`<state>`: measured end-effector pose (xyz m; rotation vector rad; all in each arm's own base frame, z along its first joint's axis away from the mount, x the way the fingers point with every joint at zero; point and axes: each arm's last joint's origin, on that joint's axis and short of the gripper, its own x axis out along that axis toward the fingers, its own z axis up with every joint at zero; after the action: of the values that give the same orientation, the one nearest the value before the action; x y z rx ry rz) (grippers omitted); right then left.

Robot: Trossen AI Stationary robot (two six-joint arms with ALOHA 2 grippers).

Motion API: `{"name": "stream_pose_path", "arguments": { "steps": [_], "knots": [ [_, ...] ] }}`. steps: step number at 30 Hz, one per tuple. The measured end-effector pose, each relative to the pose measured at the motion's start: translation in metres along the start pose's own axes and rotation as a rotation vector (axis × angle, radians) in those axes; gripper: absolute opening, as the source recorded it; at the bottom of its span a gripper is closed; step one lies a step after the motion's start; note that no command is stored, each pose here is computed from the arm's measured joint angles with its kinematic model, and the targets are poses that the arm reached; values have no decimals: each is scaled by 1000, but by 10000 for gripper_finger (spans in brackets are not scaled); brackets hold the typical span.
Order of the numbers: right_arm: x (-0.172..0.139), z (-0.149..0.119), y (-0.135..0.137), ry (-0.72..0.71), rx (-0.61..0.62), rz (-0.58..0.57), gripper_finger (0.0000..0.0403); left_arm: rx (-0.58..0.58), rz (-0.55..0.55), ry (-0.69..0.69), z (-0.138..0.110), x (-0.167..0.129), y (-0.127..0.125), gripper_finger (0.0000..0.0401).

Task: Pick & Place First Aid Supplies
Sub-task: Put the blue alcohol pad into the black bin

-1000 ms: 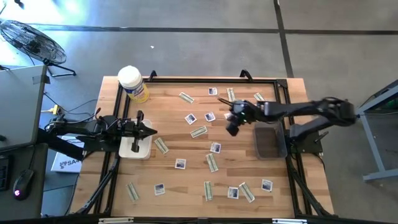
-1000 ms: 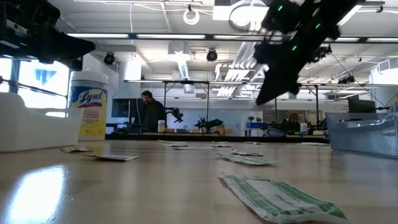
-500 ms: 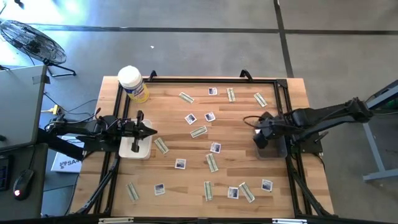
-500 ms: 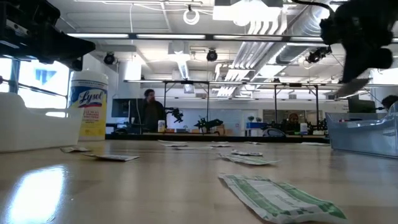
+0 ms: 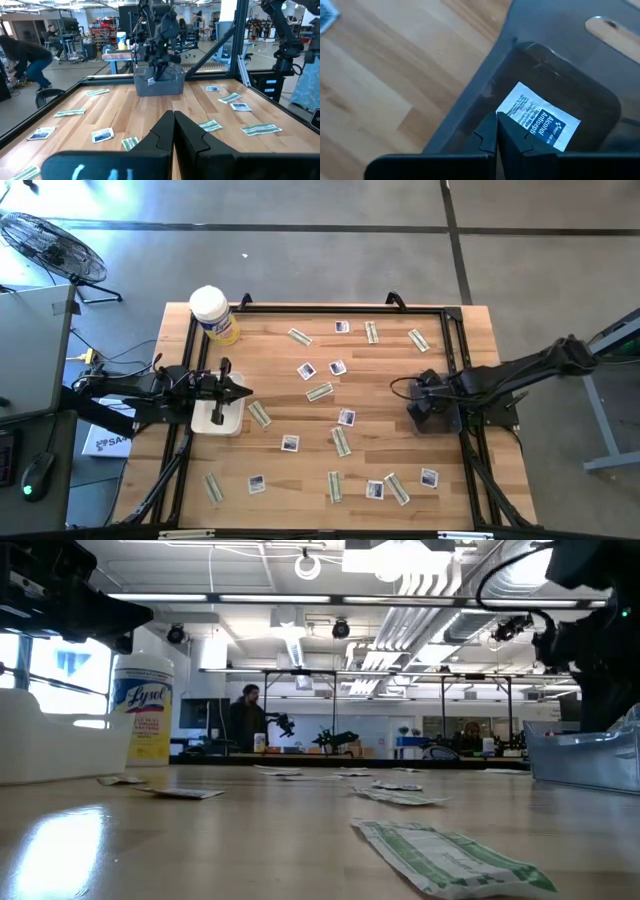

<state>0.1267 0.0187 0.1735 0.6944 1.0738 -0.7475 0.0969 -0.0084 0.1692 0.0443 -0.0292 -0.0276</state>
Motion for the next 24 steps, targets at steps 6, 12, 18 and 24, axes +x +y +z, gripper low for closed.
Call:
{"name": "stream_pose_path", "arguments": {
  "steps": [6,12,18,24],
  "knots": [
    [18,0,-13,-34,15,-68,0,0,0,0,0,0,0,1],
    [27,4,-22,-34,44,-99,0,0,0,0,0,0,0,1],
    [28,7,-25,-31,62,-108,22,0,0,0,0,0,0,1],
    [27,8,-25,-18,53,-107,78,0,0,0,0,0,0,1]
  ]
}}
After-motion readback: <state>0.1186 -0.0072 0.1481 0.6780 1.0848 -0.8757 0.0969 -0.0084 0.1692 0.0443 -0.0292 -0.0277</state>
